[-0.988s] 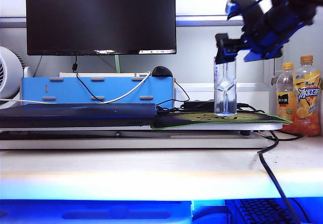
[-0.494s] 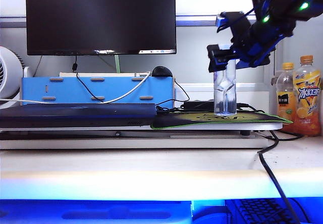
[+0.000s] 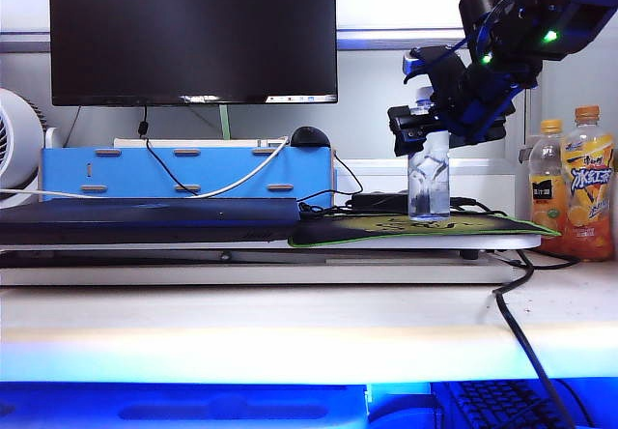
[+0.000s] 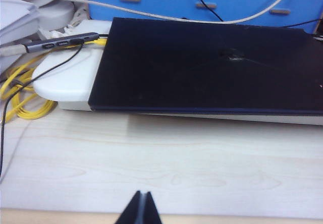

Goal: Pick up the mineral water bottle and place it on the laptop.

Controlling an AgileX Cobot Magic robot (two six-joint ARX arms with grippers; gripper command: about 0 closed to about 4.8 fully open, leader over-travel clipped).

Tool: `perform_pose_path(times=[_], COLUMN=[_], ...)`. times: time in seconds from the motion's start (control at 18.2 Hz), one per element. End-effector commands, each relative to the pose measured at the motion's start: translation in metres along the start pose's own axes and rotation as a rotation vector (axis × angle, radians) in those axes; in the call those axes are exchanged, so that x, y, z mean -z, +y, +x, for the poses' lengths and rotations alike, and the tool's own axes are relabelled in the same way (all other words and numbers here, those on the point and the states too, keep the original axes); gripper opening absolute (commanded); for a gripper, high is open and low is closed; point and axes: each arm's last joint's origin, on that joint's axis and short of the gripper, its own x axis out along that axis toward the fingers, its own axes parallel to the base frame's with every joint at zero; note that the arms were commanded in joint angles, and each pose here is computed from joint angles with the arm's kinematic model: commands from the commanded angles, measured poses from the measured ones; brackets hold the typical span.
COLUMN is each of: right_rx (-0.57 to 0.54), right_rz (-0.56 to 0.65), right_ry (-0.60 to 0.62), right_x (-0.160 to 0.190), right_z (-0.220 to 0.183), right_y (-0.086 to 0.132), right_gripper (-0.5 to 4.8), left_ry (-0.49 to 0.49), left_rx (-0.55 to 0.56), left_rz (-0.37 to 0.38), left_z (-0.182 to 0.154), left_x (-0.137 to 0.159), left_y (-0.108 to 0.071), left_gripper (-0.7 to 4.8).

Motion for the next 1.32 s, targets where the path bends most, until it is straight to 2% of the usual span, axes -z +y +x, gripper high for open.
perform_pose_path(times=[0.05,0.16,0.27,0.38,0.66,0.77,0.93,1.15,1.32], right_rx=[0.086,0.093,0.091,0.075,0.07,0.076,0.026,-0.168,-0.336], right_rz=[-0.004,-0.031,-0.033,-0.034,-0.034,-0.032,-0.028,-0.036,-0.049], right_ry=[-0.01,-0.016,-0.025,-0.03,-0.112,-0.186,-0.298,-0.45,-0.532], right_x=[-0.004,-0.004,-0.006,-0.006,-0.019,-0.04,-0.076,-0.134,-0.163], right_z=[-0.001,-0.001,-0.001,-0.001,-0.006,-0.018,-0.036,-0.061,-0.077], right_y=[-0.003,-0.003,-0.002,0.0,0.001,-0.002,-0.004,0.018,0.054], right_gripper=[4.79,4.79,2.19,0.65,0.62,0.62,0.62,0.62,0.62], left_ry=[0.0,0.0,0.0,0.0,0.0,0.0,0.0,0.0,0.0], left_rx=[0.002,0.002,0.002,0.002,0.003,0.002,0.002,0.002,0.002], left_rz=[0.001,0.001,0.001,0.001,0.001,0.001,0.001,0.001,0.001], left_z=[0.0,0.0,0.0,0.0,0.0,0.0,0.0,0.0,0.0], left_x=[0.0,0.0,0.0,0.0,0.0,0.0,0.0,0.0,0.0], left_y=[0.0,0.0,0.0,0.0,0.0,0.0,0.0,0.0,0.0], left_gripper=[-0.02,-0.02,-0.02,-0.02,-0.02,-0.02,-0.02,-0.02,-0.02])
